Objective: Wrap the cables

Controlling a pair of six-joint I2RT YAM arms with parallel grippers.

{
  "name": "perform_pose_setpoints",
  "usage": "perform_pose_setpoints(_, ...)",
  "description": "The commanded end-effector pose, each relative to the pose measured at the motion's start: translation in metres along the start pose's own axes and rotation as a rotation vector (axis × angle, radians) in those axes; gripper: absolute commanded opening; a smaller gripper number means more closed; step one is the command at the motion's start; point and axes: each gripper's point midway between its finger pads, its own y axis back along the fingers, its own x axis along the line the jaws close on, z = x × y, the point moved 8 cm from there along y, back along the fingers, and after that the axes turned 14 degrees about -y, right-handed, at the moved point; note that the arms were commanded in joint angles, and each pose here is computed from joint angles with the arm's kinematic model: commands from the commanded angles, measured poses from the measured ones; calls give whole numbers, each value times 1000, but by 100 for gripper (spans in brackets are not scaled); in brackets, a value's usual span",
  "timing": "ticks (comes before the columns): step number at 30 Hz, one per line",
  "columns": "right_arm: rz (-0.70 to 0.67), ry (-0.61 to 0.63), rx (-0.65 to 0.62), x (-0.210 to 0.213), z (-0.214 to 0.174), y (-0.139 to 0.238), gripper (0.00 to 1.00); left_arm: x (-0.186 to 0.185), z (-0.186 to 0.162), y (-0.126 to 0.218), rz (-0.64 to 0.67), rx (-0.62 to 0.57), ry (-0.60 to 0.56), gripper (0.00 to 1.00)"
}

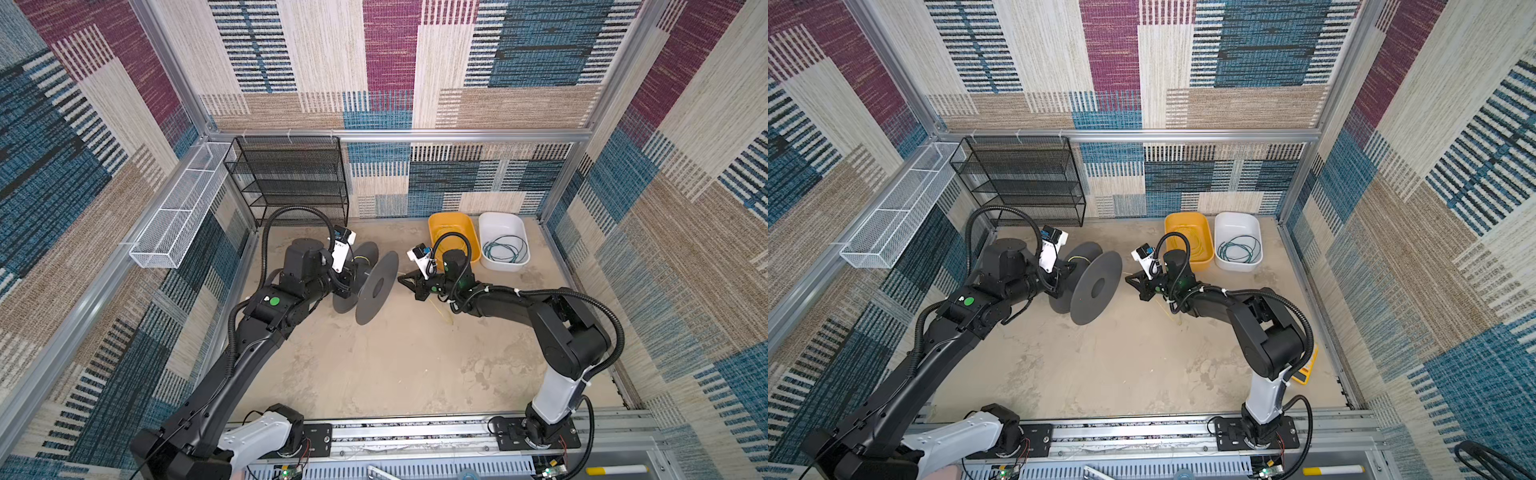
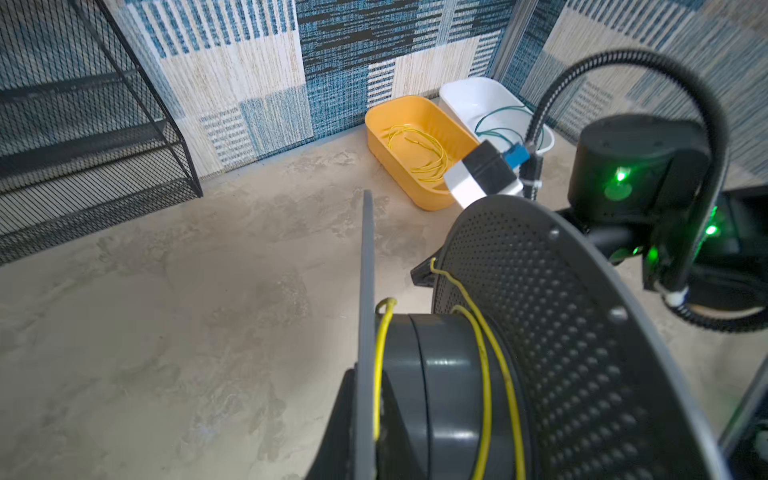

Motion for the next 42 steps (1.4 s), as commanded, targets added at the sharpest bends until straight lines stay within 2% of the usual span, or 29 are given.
perform_pose_setpoints(1,-47,-54,6,-6,-12,-6,0,7,35,8,-65,-204,119,0)
perform_pose_setpoints(8,32,-90,90,5,-35,-20,9,23,40,7,-5,-241,197,0)
perform_pose_setpoints(15,47,-119,93,8,-50,-11,17,34,36,2,72,-210,196,0)
perform_pose_setpoints(17,44,-117,89,10,-51,-8,15,36,34,0,81,-201,196,0)
perform_pose_setpoints(22,49,-108,66,14,-46,-5,2,37,30,-2,90,-202,207,0)
perform_pose_setpoints(29,66,-151,82,16,-59,-3,0,54,32,8,195,-229,271,0)
perform_pose_setpoints(35,56,-200,135,22,-89,-8,0,82,46,22,305,-322,379,0)
perform_pose_setpoints(42,37,-212,138,34,-102,17,0,112,65,45,440,-389,399,0)
